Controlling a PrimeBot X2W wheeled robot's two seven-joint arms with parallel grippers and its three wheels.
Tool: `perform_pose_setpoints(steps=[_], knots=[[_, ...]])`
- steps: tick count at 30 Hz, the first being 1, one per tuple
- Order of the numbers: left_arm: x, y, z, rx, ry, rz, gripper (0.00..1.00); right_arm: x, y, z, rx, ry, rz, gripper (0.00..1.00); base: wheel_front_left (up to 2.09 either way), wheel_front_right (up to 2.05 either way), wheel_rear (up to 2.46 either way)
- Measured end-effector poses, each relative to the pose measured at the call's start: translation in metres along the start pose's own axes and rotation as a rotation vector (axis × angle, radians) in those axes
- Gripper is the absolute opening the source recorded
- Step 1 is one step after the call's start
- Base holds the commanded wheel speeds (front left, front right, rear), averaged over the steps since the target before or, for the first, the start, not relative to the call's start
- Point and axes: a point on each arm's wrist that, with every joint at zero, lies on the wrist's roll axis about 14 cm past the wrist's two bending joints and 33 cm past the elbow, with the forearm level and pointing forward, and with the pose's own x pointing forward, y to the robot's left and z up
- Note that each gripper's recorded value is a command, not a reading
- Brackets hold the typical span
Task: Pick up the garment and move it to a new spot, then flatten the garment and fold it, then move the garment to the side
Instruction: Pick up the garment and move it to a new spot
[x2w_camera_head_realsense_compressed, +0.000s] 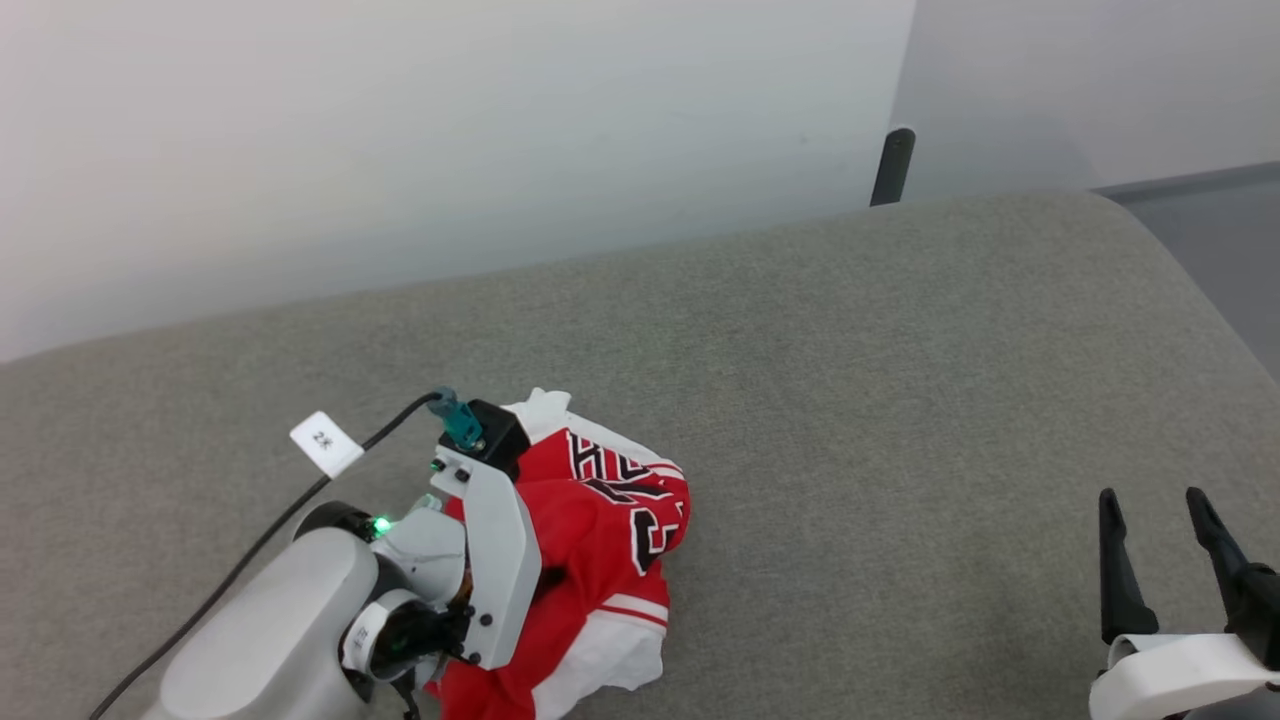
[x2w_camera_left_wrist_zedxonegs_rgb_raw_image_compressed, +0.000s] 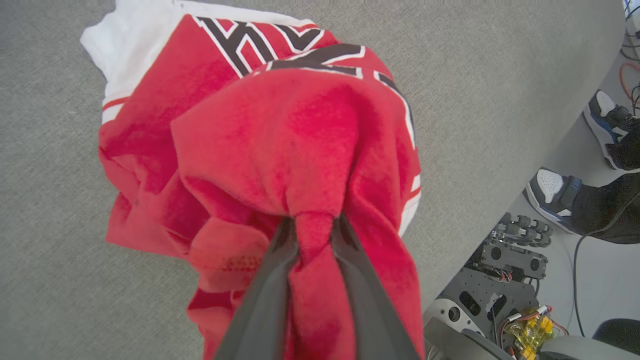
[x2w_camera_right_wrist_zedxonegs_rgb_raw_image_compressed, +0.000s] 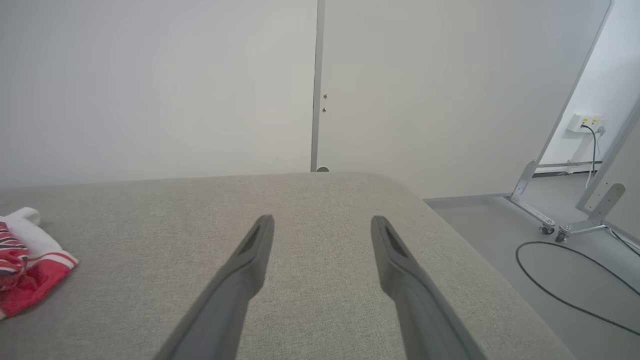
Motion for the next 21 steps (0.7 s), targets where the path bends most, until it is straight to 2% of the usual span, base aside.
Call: perform_pose_setpoints(steps=[1,2,12,21], knots=[[0.000,0.001,0.000,-0.004,-0.006,0.002,0.82,0.000,0.003,0.001,0.001,-0.002,0.009,1.00,0.00,0.00,0.00],[-0.001,0.001,0.000,-0.007,-0.012,0.003,1.00,0.001,0.006,0.001,0.002,-0.005,0.018,1.00,0.00,0.00,0.00],[-0.031,0.016,0.016,-0.041,-0.157,0.072,1.00,0.006,0.031,0.014,0.002,-0.040,0.103,1.00,0.00,0.00,0.00],[-0.094,0.043,0.044,-0.051,-0.540,0.188,1.00,0.007,0.054,0.026,0.005,-0.084,0.182,1.00,0.00,0.00,0.00]])
